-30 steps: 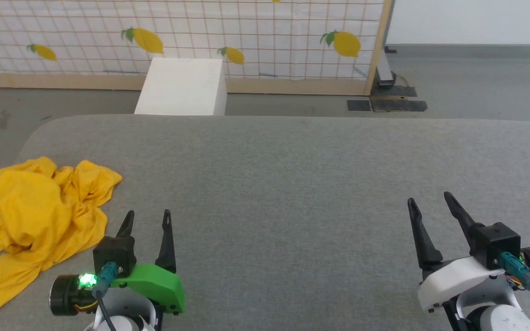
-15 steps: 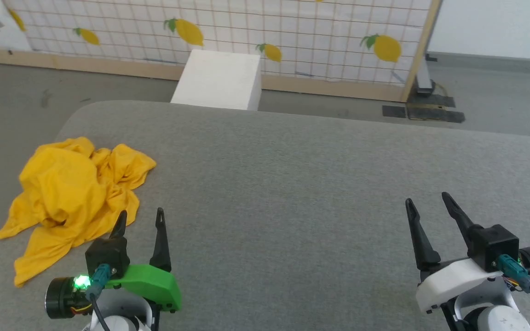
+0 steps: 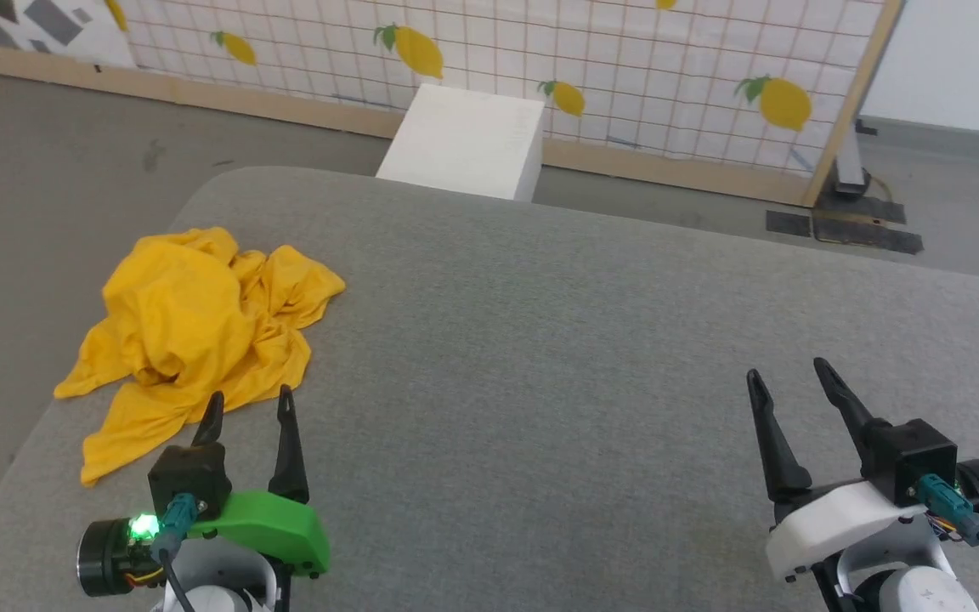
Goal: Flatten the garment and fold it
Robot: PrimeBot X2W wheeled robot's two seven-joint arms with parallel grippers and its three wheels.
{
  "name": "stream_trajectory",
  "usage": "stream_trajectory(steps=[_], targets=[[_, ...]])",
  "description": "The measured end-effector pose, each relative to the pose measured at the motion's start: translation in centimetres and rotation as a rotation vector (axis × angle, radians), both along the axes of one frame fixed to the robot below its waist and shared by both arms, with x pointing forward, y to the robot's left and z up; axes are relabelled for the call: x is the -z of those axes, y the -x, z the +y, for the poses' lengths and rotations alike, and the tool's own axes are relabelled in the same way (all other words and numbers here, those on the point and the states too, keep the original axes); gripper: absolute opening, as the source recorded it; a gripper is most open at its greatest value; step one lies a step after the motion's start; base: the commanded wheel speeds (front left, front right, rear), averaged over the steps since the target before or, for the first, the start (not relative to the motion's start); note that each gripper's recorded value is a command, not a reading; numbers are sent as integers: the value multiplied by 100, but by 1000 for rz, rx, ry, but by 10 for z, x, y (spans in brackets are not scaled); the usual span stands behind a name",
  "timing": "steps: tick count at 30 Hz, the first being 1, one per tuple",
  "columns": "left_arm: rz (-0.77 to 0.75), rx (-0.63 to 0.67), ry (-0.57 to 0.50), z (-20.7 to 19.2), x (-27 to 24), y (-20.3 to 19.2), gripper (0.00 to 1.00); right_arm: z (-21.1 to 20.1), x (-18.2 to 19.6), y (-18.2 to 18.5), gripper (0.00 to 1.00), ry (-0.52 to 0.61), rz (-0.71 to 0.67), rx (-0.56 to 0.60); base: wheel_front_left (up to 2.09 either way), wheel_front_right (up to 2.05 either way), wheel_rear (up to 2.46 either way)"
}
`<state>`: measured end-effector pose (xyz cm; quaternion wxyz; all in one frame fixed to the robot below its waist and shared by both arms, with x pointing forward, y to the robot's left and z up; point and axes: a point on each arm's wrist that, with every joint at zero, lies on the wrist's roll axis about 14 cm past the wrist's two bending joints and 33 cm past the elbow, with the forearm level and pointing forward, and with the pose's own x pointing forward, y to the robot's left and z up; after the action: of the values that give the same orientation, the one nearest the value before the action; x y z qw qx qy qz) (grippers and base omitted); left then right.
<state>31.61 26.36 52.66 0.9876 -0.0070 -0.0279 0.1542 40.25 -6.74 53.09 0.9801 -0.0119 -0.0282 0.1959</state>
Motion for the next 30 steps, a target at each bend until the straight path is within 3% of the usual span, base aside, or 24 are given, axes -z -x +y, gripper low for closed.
stream_trajectory(steps=[30], targets=[[-40, -221, 45, 49, 3, 52, 100, 68, 2, -3, 100, -12, -10, -188, 0, 0, 0]])
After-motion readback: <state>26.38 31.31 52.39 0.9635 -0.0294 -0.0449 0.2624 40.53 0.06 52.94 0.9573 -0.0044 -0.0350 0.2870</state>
